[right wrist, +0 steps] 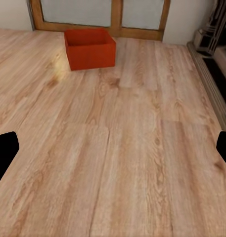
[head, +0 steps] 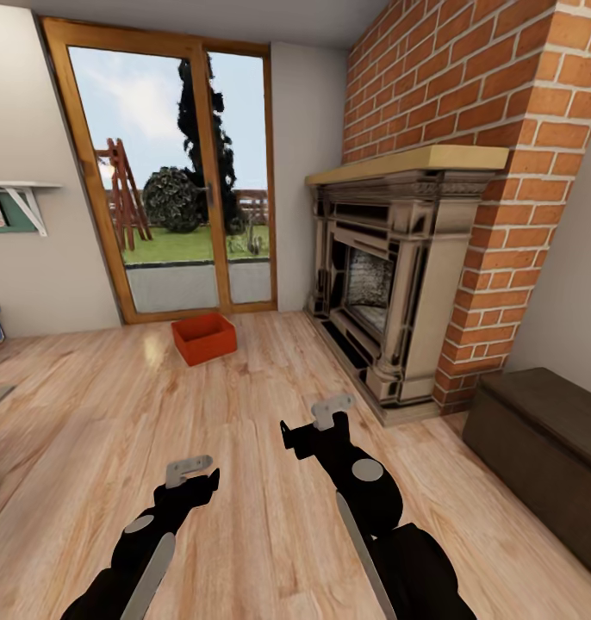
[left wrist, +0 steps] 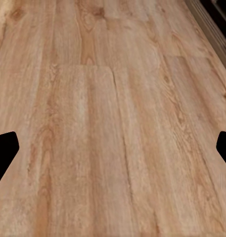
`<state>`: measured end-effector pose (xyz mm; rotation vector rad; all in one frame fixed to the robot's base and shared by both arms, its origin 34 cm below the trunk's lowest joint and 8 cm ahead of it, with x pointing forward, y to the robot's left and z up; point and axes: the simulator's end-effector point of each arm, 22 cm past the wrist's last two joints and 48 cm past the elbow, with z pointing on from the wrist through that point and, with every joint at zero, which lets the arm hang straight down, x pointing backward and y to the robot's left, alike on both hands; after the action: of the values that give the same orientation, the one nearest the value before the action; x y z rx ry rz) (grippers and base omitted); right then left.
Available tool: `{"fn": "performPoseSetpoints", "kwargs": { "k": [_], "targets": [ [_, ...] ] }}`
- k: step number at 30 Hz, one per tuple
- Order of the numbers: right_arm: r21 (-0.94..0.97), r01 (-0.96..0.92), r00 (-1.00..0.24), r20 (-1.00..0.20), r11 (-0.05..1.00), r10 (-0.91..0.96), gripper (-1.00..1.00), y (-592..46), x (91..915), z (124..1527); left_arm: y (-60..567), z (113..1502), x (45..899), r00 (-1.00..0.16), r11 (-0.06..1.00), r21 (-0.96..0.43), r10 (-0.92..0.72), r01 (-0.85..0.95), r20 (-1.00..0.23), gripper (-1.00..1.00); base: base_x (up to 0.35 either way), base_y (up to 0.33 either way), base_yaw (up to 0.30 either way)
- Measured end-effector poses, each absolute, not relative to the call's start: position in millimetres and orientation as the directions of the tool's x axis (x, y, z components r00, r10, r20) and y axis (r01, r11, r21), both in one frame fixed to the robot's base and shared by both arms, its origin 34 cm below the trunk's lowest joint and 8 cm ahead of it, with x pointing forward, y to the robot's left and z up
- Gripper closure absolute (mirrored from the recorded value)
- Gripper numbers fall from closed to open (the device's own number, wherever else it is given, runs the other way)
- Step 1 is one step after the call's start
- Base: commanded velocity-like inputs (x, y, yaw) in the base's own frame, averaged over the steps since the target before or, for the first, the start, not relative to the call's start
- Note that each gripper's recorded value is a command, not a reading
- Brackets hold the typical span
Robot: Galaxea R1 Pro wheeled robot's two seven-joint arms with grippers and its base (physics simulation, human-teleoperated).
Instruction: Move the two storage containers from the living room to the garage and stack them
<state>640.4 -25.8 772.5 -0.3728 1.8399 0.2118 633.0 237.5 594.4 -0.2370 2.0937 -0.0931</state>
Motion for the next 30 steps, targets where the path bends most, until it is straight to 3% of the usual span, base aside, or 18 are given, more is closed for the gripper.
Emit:
{"fn": "performPoseSetpoints", "kwargs": {
  "k": [30],
  "targets": [
    [-0.044,-0.359,-0.261,-0.954,0.932,-0.146,-1.00,-25.8,640.5,772.7,237.6,595.5,633.5,-0.490,0.978,-0.164,-0.207,-0.131,-0.847,-1.00,0.336,0.000,0.000]
  ]
}}
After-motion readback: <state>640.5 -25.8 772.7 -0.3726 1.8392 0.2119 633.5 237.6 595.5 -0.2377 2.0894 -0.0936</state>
